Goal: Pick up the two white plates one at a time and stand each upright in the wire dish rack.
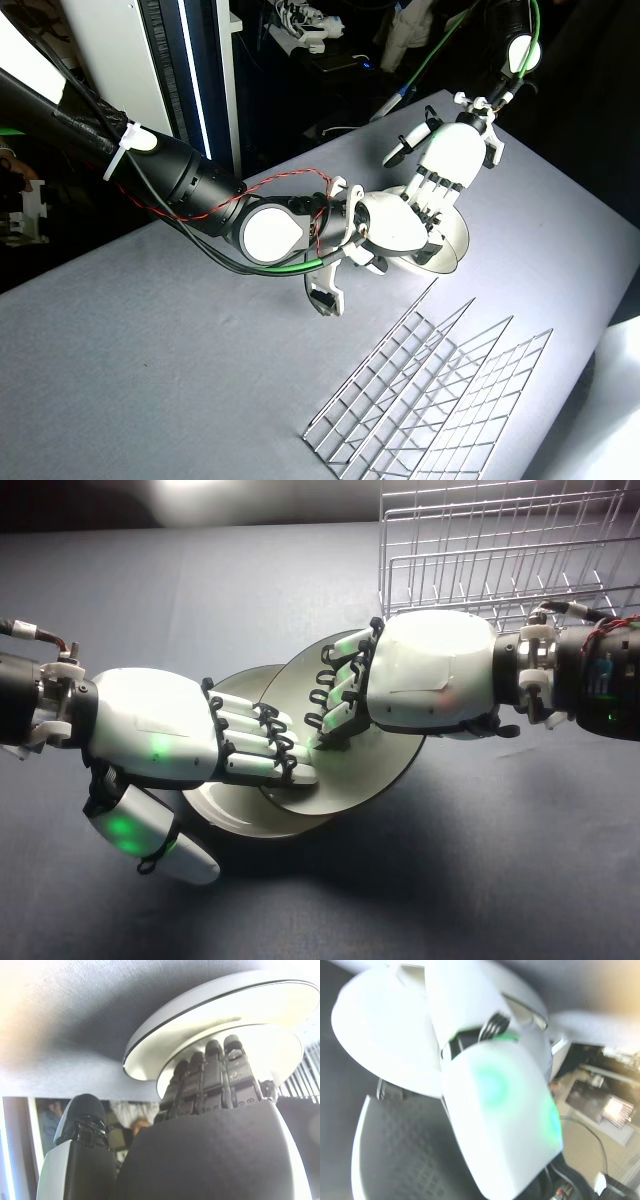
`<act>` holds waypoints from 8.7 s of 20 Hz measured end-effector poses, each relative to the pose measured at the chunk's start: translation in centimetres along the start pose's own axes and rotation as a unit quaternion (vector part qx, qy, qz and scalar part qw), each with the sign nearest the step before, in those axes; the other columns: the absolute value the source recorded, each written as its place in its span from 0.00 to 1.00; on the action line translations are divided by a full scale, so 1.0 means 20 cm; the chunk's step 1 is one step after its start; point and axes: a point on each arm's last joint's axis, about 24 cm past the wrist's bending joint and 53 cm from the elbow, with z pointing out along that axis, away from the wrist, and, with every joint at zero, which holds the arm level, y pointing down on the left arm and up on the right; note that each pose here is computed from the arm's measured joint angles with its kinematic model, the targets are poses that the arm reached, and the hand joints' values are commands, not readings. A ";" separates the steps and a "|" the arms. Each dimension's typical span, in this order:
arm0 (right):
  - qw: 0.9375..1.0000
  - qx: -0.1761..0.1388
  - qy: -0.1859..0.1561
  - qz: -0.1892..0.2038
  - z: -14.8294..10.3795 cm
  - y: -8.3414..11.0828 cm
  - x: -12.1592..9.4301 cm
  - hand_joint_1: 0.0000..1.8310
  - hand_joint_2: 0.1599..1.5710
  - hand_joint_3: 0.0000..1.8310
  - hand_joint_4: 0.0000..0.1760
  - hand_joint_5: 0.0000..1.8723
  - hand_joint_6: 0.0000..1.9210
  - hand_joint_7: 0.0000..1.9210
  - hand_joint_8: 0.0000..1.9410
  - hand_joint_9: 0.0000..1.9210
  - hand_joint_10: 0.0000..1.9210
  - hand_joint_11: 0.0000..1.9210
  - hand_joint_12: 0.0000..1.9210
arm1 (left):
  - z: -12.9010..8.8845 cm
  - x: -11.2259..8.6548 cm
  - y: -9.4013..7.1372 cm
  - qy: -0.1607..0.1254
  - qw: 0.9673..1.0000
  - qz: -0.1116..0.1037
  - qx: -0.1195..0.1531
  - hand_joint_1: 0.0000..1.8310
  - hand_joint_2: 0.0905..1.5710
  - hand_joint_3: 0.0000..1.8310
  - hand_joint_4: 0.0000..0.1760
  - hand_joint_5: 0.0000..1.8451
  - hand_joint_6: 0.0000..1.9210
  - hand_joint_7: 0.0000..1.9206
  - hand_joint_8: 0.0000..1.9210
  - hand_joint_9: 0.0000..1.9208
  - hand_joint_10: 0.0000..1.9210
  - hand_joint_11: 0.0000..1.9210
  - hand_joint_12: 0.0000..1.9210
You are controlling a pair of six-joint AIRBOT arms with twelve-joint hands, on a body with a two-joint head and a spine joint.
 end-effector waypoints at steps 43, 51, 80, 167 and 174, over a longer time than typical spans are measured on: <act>0.974 -0.015 -0.152 0.165 -0.27 0.31 -0.73 0.76 0.65 0.00 0.00 0.50 0.51 0.54 0.43 0.55 0.52 0.49 0.47 | -0.57 -0.32 0.37 -0.075 0.989 0.017 -0.125 0.00 0.76 0.00 0.00 0.00 0.00 0.00 0.00 0.00 0.00 0.00 0.00; 0.931 0.031 -0.192 0.307 -0.35 0.18 -0.88 0.76 0.65 0.00 0.00 0.50 0.50 0.55 0.41 0.55 0.51 0.50 0.46 | -0.61 -0.37 0.40 -0.086 0.987 0.012 -0.132 0.00 0.76 0.00 0.00 0.00 0.00 0.00 0.00 0.00 0.00 0.00 0.00; 0.869 0.122 -0.282 0.388 -0.62 -0.35 -1.22 0.76 0.65 0.00 0.00 0.50 0.49 0.56 0.43 0.55 0.51 0.49 0.49 | -0.58 -0.37 0.46 -0.081 0.987 0.008 -0.137 0.00 0.76 0.00 0.00 0.00 0.00 0.00 0.00 0.00 0.00 0.00 0.00; 0.995 -0.045 -0.056 -0.073 -0.40 0.22 -0.43 0.88 0.62 0.00 0.00 0.07 0.00 0.08 0.00 0.09 0.00 0.00 0.33 | -0.27 0.11 0.30 0.022 0.993 -0.072 -0.088 0.00 0.76 0.00 0.00 0.00 0.00 0.00 0.00 0.00 0.00 0.00 0.00; 0.998 -0.026 -0.014 -0.047 -0.17 0.17 -0.23 0.95 0.66 0.00 0.00 0.09 0.00 0.09 0.00 0.10 0.01 0.00 0.52 | -0.27 0.11 0.30 0.021 0.993 -0.074 -0.087 0.00 0.76 0.00 0.00 0.01 0.00 0.00 0.00 0.00 0.00 0.00 0.00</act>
